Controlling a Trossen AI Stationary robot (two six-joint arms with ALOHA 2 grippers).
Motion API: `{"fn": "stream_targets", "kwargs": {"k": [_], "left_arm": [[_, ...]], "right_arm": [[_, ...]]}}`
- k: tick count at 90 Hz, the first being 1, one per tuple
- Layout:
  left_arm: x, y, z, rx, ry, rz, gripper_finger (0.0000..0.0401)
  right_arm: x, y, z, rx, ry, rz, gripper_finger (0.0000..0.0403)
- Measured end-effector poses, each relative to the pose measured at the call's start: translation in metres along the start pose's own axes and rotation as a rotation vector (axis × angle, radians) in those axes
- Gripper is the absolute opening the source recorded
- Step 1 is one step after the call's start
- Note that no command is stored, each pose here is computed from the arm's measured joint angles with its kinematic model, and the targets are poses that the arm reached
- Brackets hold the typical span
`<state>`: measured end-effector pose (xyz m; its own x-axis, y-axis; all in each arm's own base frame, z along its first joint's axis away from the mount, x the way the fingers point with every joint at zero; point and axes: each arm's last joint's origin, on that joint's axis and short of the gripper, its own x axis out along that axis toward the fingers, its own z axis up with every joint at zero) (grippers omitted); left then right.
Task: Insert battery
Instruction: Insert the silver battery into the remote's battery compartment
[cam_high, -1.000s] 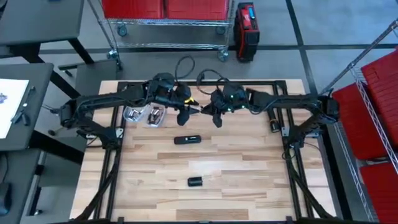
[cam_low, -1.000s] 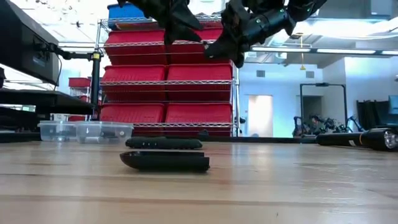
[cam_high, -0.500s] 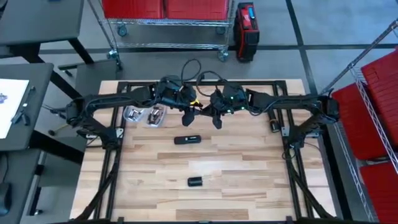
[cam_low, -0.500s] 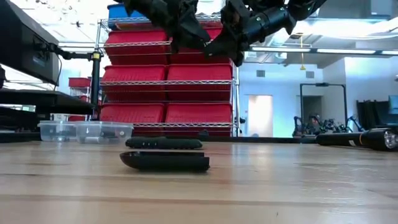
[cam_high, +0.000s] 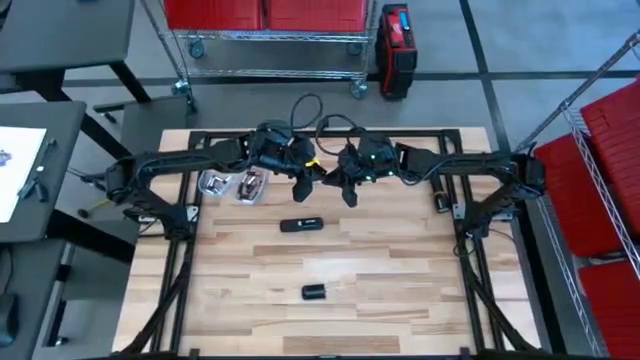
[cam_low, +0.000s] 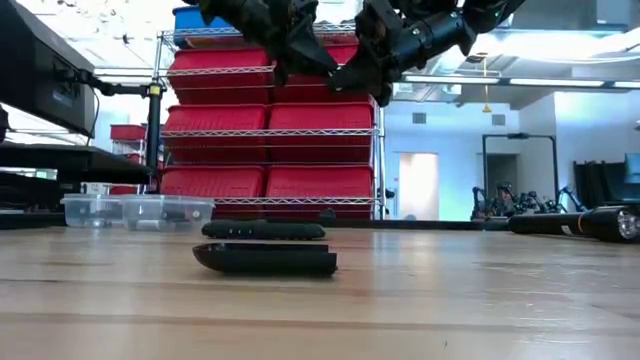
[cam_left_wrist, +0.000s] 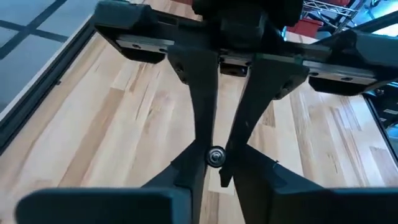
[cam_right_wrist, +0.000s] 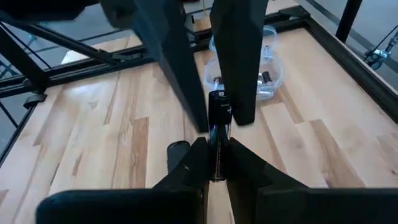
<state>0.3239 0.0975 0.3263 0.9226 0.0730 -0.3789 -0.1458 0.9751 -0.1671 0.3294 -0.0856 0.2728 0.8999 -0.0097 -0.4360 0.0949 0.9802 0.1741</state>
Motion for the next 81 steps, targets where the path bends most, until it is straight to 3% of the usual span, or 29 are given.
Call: {"fn": "stream_targets", "kwargs": {"k": [59,81], "left_arm": [[-0.0001,0.0001,-0.001,-0.003,0.012,-0.016,0.0048],[0.0008,0.0004,-0.0013,0.018,0.011,-0.018,0.0008]], "right_arm": [[0.0,-0.0001,-0.0003,-0.001,0.003,-0.001,0.002],[0.0,0.0,-0.0006,0.0,0.006,0.0,0.002]]}}
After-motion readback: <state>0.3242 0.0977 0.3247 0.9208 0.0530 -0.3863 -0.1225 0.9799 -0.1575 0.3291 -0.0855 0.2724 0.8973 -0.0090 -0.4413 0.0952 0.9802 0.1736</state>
